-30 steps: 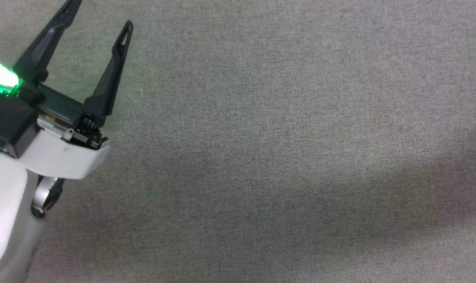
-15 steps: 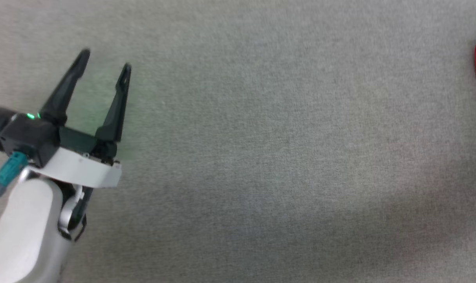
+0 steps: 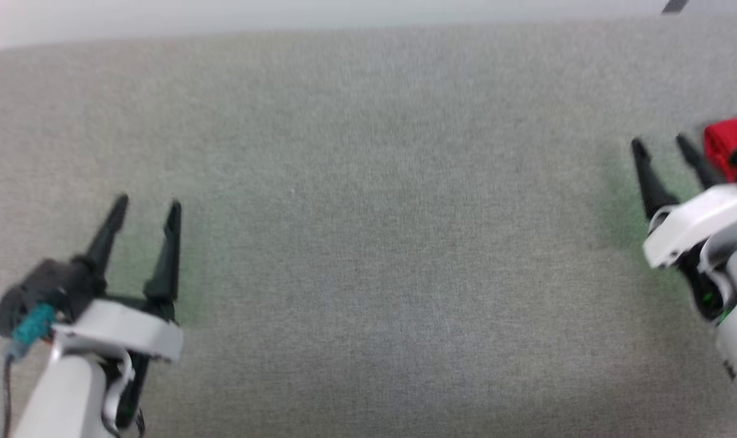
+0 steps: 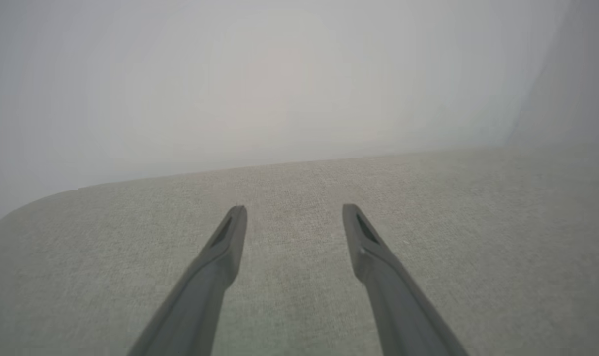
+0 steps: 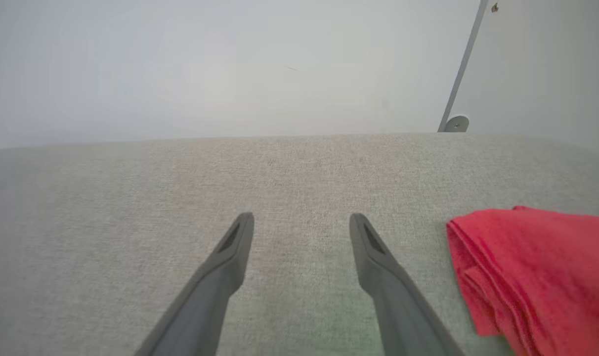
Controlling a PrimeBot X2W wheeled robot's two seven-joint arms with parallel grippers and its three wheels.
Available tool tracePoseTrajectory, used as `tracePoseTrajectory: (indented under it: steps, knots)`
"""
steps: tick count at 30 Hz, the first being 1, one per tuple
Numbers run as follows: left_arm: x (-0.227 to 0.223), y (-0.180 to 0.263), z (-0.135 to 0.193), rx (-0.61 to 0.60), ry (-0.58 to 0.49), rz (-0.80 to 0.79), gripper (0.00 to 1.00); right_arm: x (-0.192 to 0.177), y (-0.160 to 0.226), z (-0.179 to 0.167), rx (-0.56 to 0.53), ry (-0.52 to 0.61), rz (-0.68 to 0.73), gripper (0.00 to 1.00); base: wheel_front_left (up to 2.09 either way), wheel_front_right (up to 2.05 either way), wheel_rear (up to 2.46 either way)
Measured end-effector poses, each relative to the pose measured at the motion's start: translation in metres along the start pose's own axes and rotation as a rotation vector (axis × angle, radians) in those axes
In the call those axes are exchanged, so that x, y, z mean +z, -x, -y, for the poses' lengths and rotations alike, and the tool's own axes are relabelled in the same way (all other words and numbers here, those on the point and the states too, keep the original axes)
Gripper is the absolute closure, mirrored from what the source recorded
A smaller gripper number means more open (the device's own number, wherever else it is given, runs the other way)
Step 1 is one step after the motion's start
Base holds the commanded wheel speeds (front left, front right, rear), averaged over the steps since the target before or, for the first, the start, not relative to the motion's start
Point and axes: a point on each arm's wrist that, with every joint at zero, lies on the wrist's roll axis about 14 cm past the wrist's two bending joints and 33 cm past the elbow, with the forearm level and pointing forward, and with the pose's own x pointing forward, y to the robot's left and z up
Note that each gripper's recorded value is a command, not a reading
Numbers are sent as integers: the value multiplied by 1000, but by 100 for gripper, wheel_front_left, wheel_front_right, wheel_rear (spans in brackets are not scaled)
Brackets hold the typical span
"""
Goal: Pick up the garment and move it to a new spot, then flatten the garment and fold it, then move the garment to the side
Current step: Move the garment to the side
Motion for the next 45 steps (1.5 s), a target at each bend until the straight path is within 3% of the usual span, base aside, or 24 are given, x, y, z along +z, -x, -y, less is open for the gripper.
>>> tracePoseTrajectory:
  steps: [6, 23, 37, 45]
  knots:
    - [3, 28, 0, 37, 13, -5, 0, 7, 26, -15, 16, -48, 51, 0, 0, 0, 0]
    - [24, 112, 6, 127, 37, 55, 0, 20, 119, -13, -14, -70, 188, 0, 0, 0, 0]
    - [25, 148, 1, 193, 80, 73, 0, 33, 154, -44, 9, -135, 295, 0, 0, 0, 0]
    - [31, 152, 5, 183, 48, 87, 0, 26, 170, -50, -16, -162, 293, 0, 0, 0, 0]
